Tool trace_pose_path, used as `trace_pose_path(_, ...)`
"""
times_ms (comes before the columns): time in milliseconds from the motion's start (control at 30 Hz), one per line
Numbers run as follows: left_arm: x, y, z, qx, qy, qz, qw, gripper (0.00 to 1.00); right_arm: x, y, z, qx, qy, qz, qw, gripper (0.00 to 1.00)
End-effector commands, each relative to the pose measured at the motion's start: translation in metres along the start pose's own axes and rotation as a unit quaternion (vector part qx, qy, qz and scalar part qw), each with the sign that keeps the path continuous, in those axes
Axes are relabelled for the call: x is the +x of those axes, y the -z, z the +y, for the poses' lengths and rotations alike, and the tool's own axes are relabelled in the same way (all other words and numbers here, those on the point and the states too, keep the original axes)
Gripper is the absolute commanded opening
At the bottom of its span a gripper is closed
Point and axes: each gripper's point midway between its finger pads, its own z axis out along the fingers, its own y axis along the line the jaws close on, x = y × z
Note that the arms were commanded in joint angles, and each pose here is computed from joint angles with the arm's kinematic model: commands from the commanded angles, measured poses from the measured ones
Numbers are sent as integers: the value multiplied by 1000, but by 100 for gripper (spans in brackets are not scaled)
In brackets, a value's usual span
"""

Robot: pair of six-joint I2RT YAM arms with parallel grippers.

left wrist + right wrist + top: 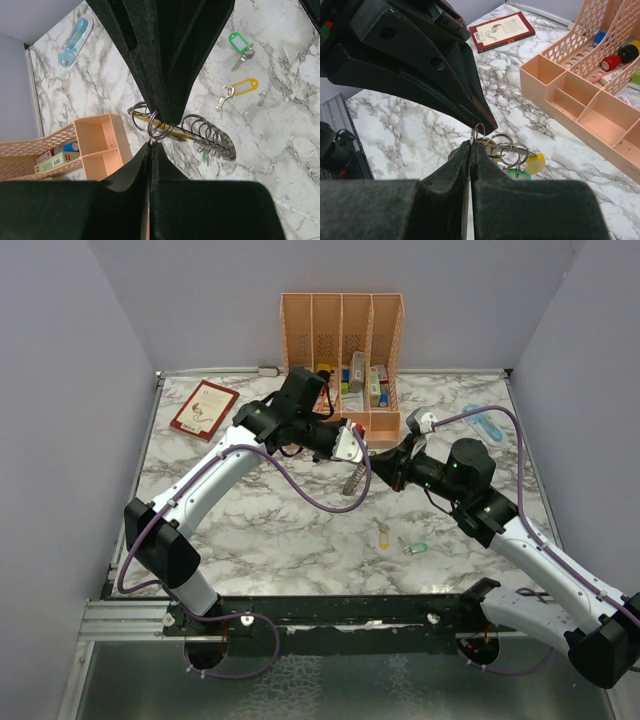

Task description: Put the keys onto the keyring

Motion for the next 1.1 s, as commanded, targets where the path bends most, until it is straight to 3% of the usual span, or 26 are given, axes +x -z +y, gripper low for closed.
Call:
trace_pose_path(0, -15, 7, -3, 1, -4, -24, 1000, 0, -32, 3, -5, 33, -7, -52, 998, 2)
trace_pose_path(233, -6, 7, 3, -23, -2, -9, 1000, 0, -37, 7, -15, 70, -40, -66, 995, 2)
trace_pose_path(567, -6, 10, 19, -65, 5, -1, 998, 0, -36, 3, -4, 36, -40, -69, 996, 2)
trace_pose_path(700, -6, 18, 35, -100, 5, 12, 995, 16, -32, 5, -2, 30, -40, -64, 997, 2)
trace_pose_path(833, -12, 20, 34, -93, 0, 2, 996, 20, -29, 5, 1, 21, -35, -56, 998, 2)
trace_pose_path(1067, -25, 18, 6, -15, -10, -29, 999, 25, -21, 4, 4, 7, -31, -42, 999, 2)
